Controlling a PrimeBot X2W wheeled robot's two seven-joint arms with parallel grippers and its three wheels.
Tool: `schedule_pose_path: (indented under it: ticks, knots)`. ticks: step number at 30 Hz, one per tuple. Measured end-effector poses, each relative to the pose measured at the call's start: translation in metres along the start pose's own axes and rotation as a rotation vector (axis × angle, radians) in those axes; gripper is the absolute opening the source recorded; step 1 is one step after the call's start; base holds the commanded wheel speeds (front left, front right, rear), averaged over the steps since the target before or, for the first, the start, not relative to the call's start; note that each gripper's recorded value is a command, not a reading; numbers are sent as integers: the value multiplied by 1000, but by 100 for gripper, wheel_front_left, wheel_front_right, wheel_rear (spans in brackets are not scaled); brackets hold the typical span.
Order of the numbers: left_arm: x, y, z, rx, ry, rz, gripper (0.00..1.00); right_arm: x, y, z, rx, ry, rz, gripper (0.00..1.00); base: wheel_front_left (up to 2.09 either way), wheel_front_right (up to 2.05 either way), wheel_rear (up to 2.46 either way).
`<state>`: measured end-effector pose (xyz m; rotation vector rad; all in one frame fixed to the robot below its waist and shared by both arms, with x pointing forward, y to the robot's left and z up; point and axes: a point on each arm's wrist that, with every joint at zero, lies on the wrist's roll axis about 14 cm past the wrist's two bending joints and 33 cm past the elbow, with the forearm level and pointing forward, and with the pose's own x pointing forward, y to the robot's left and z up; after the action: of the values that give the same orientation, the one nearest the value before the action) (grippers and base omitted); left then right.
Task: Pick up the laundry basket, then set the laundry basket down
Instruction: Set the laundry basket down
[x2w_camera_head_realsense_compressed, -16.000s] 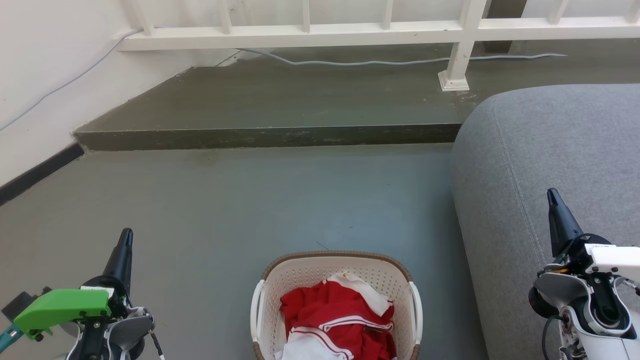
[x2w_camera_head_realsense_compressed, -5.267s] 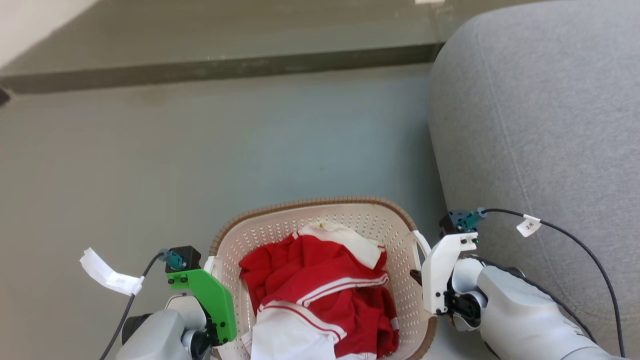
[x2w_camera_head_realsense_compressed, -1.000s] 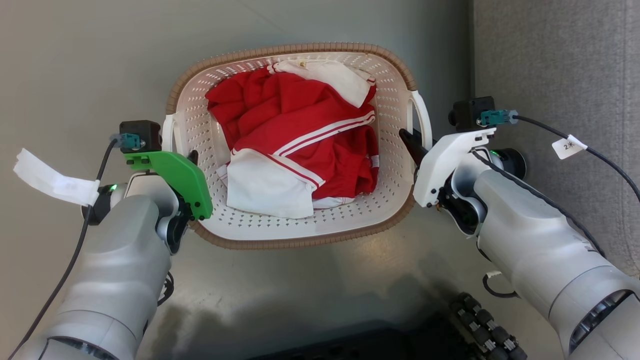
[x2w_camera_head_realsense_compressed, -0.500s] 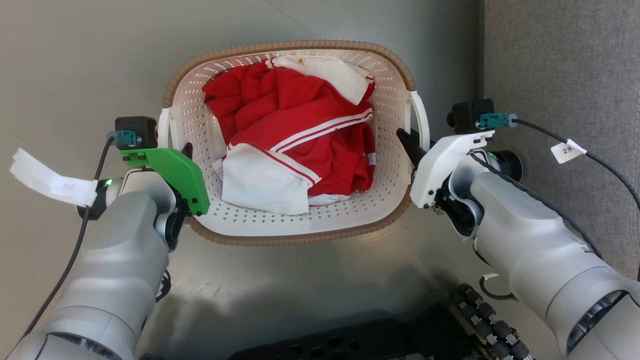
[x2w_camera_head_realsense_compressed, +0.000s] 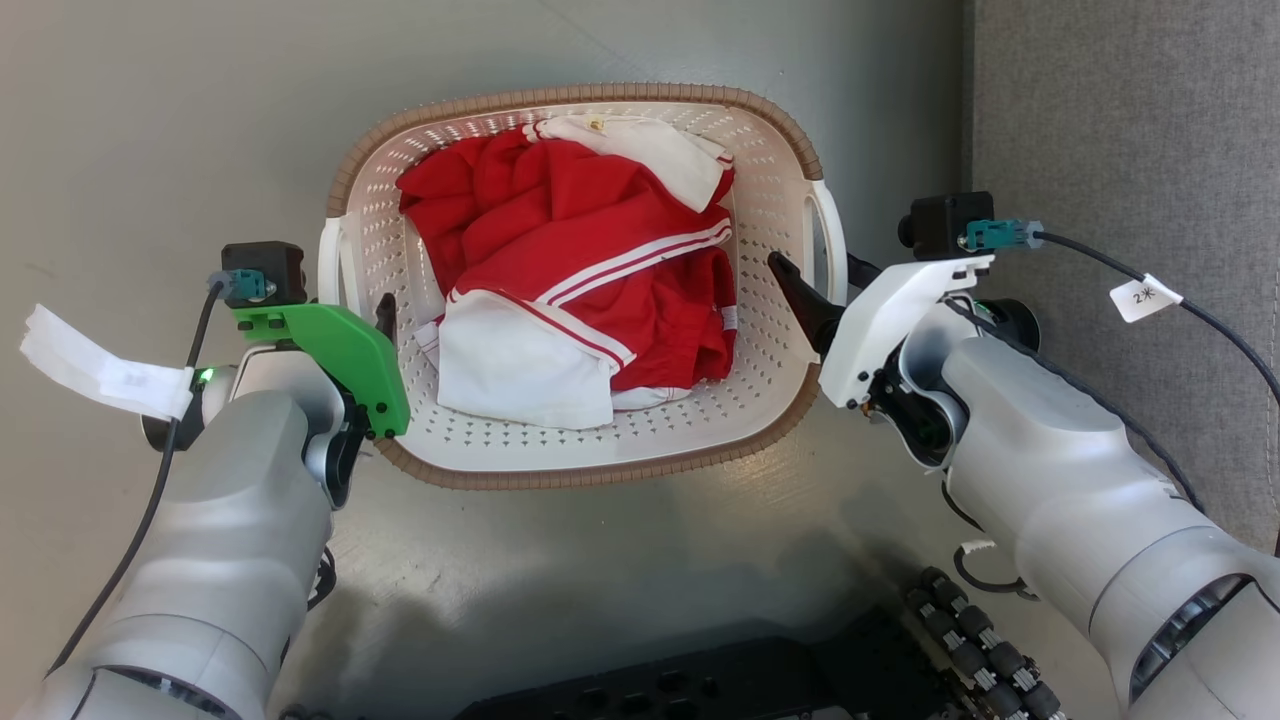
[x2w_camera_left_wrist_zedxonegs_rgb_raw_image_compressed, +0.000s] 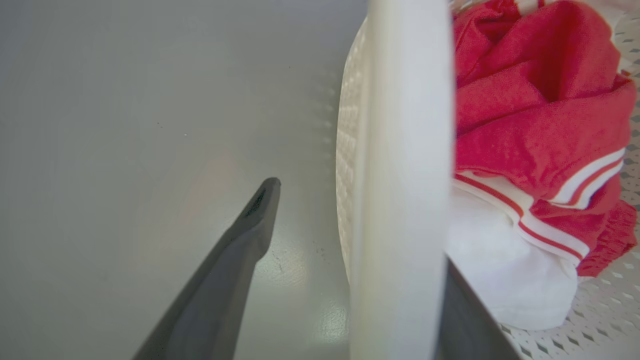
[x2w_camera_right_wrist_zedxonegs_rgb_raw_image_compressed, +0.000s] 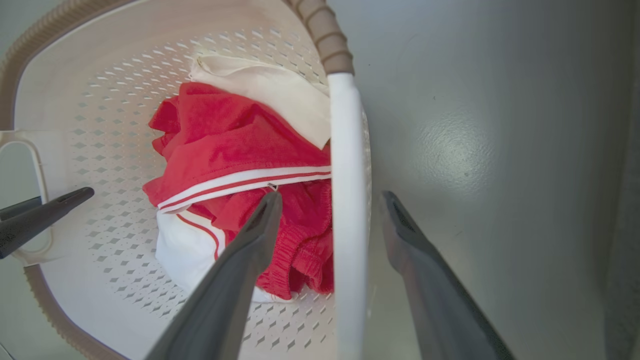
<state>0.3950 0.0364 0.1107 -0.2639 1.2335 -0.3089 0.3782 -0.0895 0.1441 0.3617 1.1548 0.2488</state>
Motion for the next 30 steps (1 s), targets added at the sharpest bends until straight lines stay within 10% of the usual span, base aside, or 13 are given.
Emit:
schedule_pose_path:
  ticks: [30]
  knots:
    - [-42, -16, 43, 43, -177, -12, 100, -37, 3, 38, -27, -126, -37, 100, 0, 0, 0]
